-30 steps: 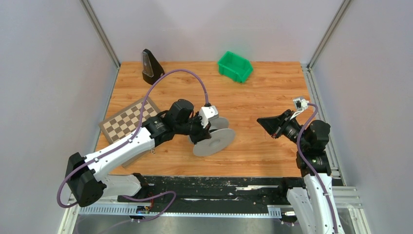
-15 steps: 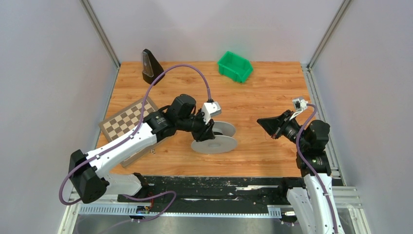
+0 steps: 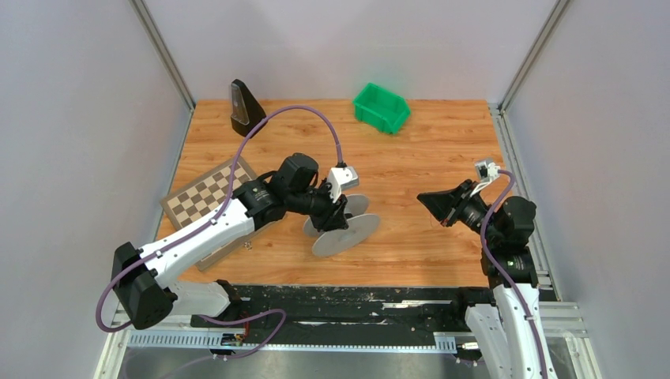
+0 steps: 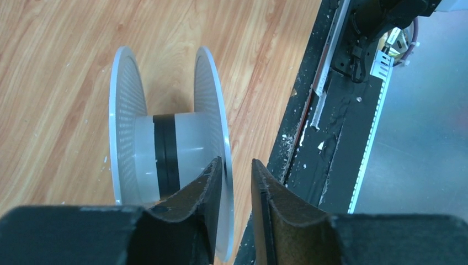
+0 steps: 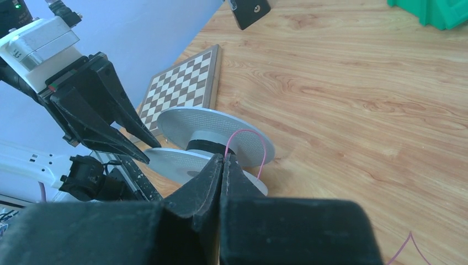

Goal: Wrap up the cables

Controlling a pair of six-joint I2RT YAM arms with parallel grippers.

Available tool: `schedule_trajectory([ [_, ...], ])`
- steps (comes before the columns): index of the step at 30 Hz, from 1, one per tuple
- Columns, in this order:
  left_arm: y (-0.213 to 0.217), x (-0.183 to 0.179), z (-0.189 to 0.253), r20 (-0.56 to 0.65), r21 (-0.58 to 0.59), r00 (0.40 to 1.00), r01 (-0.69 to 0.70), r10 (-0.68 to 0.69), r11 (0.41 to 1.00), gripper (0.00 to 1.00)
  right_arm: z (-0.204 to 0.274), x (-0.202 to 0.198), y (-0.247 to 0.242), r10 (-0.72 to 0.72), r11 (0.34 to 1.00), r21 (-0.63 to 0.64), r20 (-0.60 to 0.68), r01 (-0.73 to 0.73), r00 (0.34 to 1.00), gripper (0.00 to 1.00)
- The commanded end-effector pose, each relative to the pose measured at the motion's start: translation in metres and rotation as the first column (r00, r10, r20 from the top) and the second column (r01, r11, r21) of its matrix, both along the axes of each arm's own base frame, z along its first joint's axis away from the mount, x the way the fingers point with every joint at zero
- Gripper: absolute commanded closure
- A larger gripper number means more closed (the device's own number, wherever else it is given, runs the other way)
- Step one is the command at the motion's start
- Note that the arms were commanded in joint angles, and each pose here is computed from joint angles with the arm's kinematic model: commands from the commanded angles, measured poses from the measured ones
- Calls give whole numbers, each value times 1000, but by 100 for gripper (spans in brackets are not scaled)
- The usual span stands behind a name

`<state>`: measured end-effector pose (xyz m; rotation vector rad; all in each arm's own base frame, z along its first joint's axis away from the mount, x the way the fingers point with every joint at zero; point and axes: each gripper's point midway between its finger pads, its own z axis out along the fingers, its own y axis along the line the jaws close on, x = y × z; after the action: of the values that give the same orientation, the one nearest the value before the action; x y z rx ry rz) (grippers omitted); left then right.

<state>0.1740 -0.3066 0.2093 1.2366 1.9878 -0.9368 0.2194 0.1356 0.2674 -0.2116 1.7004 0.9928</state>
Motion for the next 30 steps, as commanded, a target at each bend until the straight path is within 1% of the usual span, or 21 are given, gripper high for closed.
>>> schedule_trajectory([
  [1,-8,2,18,15,-44,1000,5,-4,999,65,16,-2,0,2,1000,-7,52,-2,999,100],
  [4,-9,9,28,47,-52,999,-19,21,998,59,22,-2,1,12,1000,-7,60,-11,998,100],
  [8,-5,33,42,123,-42,984,-126,130,991,55,29,-5,3,26,1000,-5,75,-25,997,100],
  [9,-6,39,51,140,-52,979,-144,150,988,55,31,-9,8,55,998,-4,81,-55,995,100],
  [11,-1,50,62,169,-45,963,-206,211,977,54,38,-19,23,144,989,2,88,-145,986,100],
  [14,12,68,79,209,-39,928,-306,307,951,54,52,-26,47,199,979,16,100,-202,975,100],
  [16,25,76,94,212,-55,909,-356,359,933,52,63,-36,70,242,969,24,126,-247,962,100],
  [17,37,82,93,195,-43,896,-399,400,916,52,66,-40,82,264,963,29,134,-270,955,100],
  [18,46,85,96,194,-44,882,-430,429,902,52,69,-46,95,296,952,33,137,-303,945,100],
  [19,60,89,92,177,-19,867,-470,466,882,52,68,-51,109,329,941,34,131,-336,935,100],
  [21,79,87,86,165,16,856,-498,489,867,50,67,-62,140,405,911,30,131,-412,905,100],
  [25,103,68,64,161,58,860,-498,485,865,44,58,-88,204,552,832,-8,113,-554,826,100],
  [26,107,61,54,141,62,865,-493,482,868,43,56,-94,219,582,812,-11,107,-584,806,100],
  [28,116,54,42,79,60,860,-509,504,859,43,54,-109,246,658,750,-4,107,-662,745,100],
  [30,130,56,34,23,56,833,-554,553,831,43,53,-112,264,693,715,34,97,-699,714,100],
])
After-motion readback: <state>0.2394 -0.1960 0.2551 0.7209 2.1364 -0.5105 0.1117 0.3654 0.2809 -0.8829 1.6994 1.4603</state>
